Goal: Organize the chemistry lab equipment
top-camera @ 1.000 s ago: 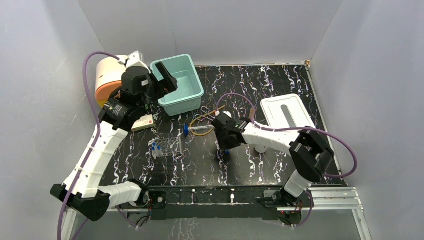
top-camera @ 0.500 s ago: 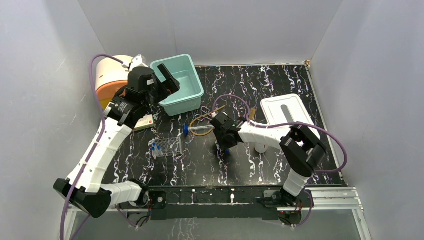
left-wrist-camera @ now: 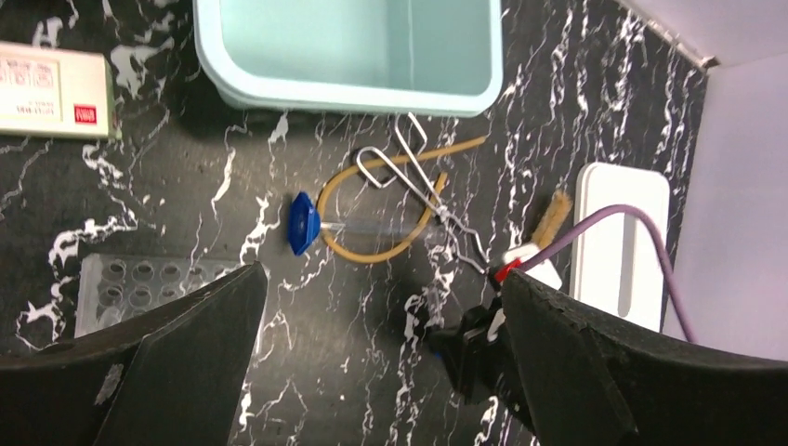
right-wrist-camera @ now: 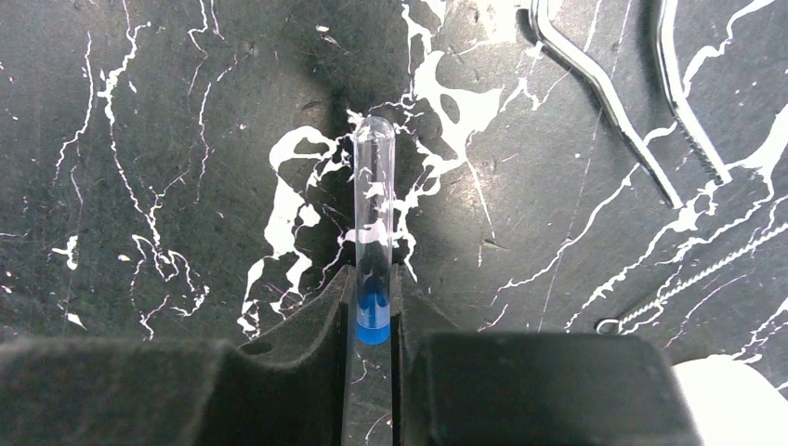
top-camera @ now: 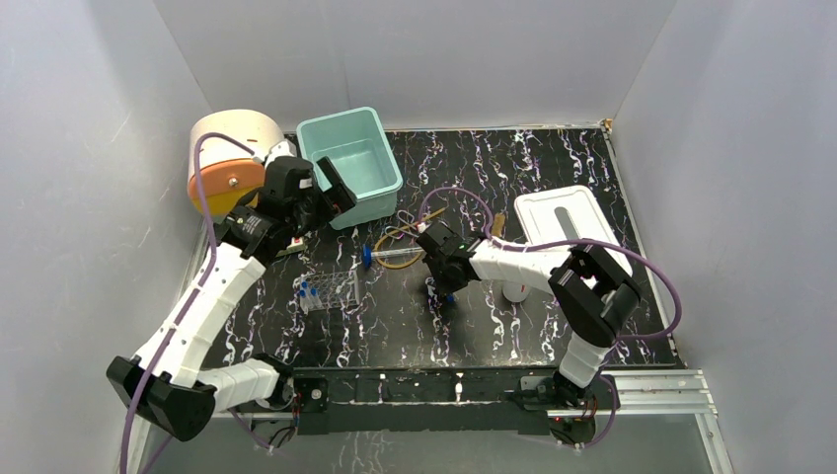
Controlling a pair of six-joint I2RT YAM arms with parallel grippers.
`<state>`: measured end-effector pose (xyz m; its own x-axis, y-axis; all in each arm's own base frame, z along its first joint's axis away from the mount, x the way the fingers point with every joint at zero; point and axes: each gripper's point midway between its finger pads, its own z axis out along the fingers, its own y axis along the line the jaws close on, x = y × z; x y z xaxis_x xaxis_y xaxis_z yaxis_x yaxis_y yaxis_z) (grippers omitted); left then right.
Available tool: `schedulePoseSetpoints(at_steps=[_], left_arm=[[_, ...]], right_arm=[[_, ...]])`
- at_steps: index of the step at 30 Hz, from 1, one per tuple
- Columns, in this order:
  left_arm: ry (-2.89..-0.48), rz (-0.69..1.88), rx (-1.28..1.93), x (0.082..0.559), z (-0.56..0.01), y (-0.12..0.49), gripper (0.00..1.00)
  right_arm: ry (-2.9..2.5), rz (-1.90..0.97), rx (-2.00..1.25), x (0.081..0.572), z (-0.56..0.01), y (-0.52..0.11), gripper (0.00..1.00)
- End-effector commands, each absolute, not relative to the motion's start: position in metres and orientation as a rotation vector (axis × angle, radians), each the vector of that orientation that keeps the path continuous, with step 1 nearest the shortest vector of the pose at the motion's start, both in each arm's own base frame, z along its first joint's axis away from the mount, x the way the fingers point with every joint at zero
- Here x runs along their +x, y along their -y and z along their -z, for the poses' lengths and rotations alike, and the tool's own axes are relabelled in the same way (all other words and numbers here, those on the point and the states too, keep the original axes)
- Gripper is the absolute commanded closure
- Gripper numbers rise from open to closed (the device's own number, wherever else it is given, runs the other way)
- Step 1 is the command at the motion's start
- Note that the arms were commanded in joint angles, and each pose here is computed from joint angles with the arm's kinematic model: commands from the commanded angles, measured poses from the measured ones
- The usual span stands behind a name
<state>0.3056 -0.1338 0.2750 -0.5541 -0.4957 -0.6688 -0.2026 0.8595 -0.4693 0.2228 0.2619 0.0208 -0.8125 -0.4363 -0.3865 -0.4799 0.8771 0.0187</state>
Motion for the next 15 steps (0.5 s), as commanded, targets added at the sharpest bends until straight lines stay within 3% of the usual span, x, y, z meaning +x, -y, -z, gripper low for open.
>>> schedulePoseSetpoints(at_steps=[1,8,15], left_arm=[[-2.216,0.497,-0.515,0.289,-0.263,0.141,0.02],[-2.316,0.59,-0.508,0.28,-0.237,0.157,0.02],[-2.306,0.945,-0.559,0.286,-0.237,0.17,0.04]], right_arm=[[-2.634,-0.094,-0.688,0.235,-0.025,-0.256,0.82],[-2.416,-0.368,-0.737,0.248,-0.095,-0.295,0.82],[-2.182,-0.772,-0.795,0.233,-0.177,-0.339,0.81]])
